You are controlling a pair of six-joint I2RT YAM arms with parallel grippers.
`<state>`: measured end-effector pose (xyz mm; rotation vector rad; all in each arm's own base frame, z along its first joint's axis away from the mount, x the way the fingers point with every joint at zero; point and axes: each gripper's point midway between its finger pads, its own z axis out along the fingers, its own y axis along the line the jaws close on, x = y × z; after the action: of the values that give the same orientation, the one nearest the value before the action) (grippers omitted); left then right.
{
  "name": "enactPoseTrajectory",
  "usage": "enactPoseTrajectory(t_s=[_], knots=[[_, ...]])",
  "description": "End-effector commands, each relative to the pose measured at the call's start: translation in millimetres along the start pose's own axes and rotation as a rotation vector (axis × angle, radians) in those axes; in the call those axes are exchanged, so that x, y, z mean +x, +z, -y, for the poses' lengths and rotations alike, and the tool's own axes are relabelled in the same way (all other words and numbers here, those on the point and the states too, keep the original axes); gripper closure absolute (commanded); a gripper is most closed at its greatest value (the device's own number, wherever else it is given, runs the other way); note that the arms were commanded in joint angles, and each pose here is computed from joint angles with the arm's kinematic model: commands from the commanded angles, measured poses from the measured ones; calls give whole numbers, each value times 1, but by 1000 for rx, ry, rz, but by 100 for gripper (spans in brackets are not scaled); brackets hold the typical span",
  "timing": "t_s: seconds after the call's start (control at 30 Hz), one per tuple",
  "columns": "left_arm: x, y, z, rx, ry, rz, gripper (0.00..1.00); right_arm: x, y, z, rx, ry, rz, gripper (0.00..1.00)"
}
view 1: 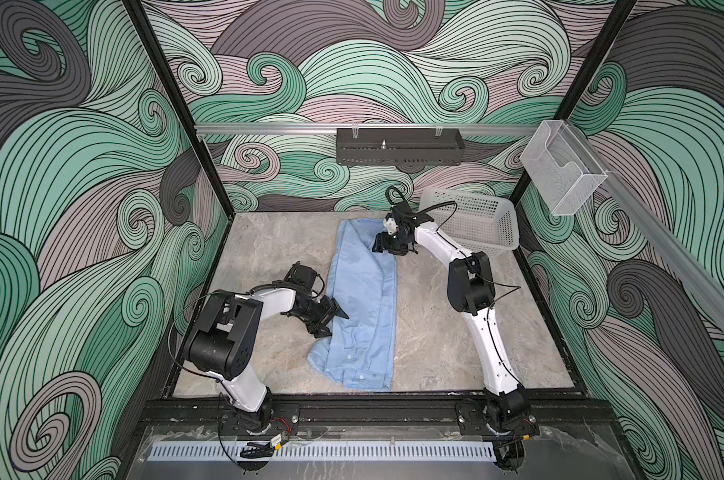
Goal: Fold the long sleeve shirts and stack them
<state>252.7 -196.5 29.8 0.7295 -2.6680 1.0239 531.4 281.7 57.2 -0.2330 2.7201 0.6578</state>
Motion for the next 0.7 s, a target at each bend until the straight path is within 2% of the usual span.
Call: enactPoseTrajectory(t_s=[0.0, 0.1, 0.17, 0.3, 0.37, 0.43, 0.53, 0.67], knots=[[-5, 1, 3, 15, -30, 71, 26, -15, -17, -18, -55, -53, 17, 29], [-1, -24, 14, 18, 11, 135, 21, -28, -41, -27, -40, -68, 52, 29], [4, -53, 23, -6, 72, 210, 16, -33, -66, -29, -2, -64, 86, 27], [14, -91, 17, -71, 124, 324, 12, -23, -114, -24, 98, -26, 124, 20], [20, -89, 8, -70, 131, 321, 14, -3, -129, -22, 118, 4, 107, 19], [25, -77, 5, -25, 139, 278, 20, 20, -136, -24, 108, 24, 90, 19], [31, -60, 8, 45, 150, 237, 29, 62, -139, -38, 48, 41, 80, 24], [40, -50, 2, 50, 162, 220, 32, 119, -130, -69, -53, 9, 20, 31]])
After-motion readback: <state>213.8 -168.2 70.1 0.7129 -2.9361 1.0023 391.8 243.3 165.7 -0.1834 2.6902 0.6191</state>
